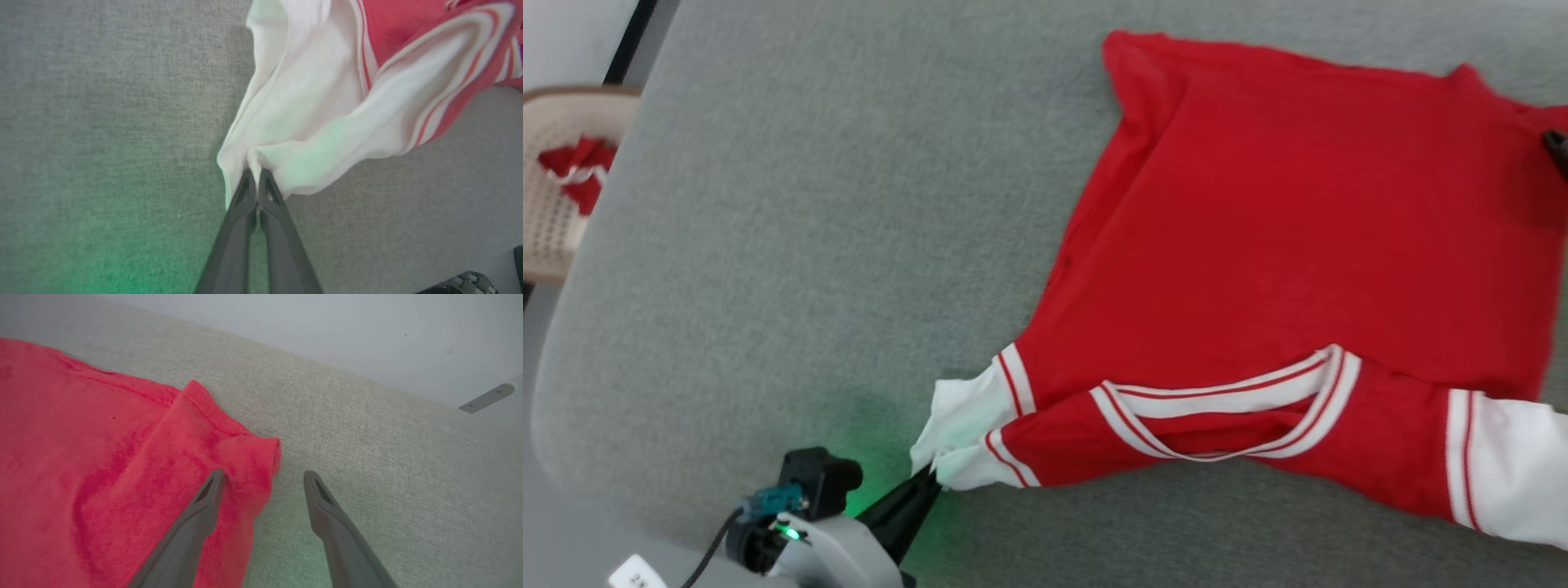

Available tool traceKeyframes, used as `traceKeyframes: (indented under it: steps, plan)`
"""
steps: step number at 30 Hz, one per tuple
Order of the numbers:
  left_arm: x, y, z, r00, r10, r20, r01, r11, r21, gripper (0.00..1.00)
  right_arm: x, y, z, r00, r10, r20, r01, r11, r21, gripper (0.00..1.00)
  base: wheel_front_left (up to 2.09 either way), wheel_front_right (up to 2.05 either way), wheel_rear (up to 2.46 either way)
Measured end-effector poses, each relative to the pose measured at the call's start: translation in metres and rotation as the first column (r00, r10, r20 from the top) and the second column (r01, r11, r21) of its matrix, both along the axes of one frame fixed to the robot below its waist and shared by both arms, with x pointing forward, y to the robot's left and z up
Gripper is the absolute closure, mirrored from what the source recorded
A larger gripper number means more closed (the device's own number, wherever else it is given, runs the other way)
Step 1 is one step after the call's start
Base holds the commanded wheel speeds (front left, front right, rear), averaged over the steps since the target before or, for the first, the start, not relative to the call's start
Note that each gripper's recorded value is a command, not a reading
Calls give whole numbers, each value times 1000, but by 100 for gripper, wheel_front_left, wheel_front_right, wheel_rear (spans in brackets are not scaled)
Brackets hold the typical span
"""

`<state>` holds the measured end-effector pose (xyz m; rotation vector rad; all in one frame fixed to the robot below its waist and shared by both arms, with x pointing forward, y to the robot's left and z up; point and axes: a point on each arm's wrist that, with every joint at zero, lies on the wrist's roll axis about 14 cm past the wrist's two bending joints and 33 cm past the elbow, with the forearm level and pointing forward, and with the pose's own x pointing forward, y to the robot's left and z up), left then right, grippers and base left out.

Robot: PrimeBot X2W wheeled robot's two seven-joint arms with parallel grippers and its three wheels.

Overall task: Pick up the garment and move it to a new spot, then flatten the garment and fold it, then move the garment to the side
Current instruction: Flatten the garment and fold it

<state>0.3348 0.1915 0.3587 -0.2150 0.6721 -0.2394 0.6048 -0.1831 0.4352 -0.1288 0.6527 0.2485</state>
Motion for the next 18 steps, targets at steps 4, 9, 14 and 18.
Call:
traceKeyframes:
  steps: [4,9,14,18]
  plan:
    - [2,0,-5,1000,7,-11,-7,1000,-13,100,9,2,-32,990,-46,-135,49,999,19,0,0,0,0]
    - [2,3,-12,999,27,-27,-27,999,-22,100,16,7,-58,955,-87,-284,95,995,17,100,0,0,0]
    - [1,7,-15,998,52,-36,-53,998,-25,100,21,17,-67,941,-80,-329,87,996,6,100,0,0,0]
    - [1,8,-14,998,56,-28,-57,998,-25,100,20,19,-61,945,-76,-319,77,997,-8,100,0,0,0]
